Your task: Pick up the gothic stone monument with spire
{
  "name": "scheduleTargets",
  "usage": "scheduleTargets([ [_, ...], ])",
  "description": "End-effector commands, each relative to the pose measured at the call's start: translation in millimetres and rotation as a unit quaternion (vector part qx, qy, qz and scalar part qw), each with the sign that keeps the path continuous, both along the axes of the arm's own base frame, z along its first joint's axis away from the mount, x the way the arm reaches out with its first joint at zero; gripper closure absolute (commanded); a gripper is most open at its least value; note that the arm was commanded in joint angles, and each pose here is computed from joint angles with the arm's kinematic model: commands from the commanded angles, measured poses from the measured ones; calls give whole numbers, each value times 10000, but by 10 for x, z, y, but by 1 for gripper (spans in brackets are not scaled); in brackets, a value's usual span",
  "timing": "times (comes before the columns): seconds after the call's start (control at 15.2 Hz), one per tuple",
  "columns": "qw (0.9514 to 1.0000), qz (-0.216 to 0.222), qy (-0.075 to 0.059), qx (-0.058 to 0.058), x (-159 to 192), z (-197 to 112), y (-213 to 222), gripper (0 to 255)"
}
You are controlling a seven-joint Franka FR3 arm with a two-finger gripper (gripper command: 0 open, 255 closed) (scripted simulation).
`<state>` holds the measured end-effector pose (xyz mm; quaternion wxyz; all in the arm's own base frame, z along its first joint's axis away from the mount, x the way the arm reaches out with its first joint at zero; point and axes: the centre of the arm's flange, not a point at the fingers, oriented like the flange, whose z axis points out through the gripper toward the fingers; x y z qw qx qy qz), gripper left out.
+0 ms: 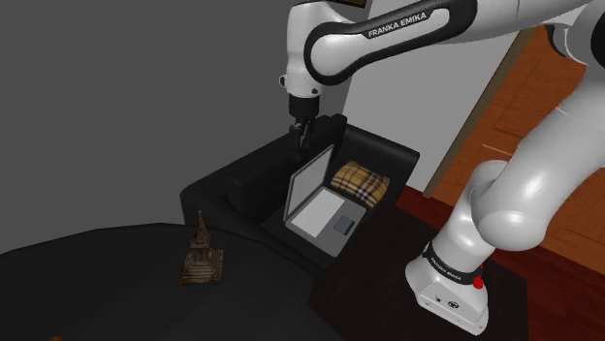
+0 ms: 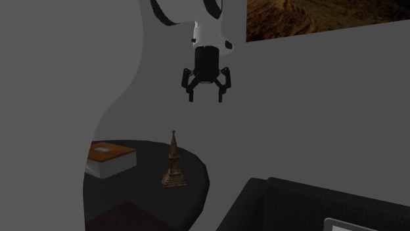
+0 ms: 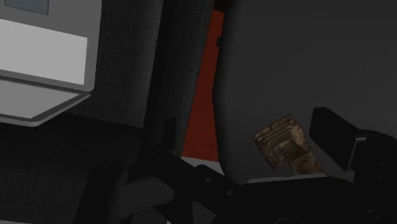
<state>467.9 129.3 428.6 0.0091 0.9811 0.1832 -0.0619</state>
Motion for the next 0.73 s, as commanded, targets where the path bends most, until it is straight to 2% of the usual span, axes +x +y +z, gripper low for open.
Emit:
scheduleTargets([
  [0.0,9998,185,12,-13,136,-186,190,0],
  [0.33,9980,634,43,-51,456,-561,659,0],
  [0.66,9941,1081,74,-90,730,-943,1153,0],
])
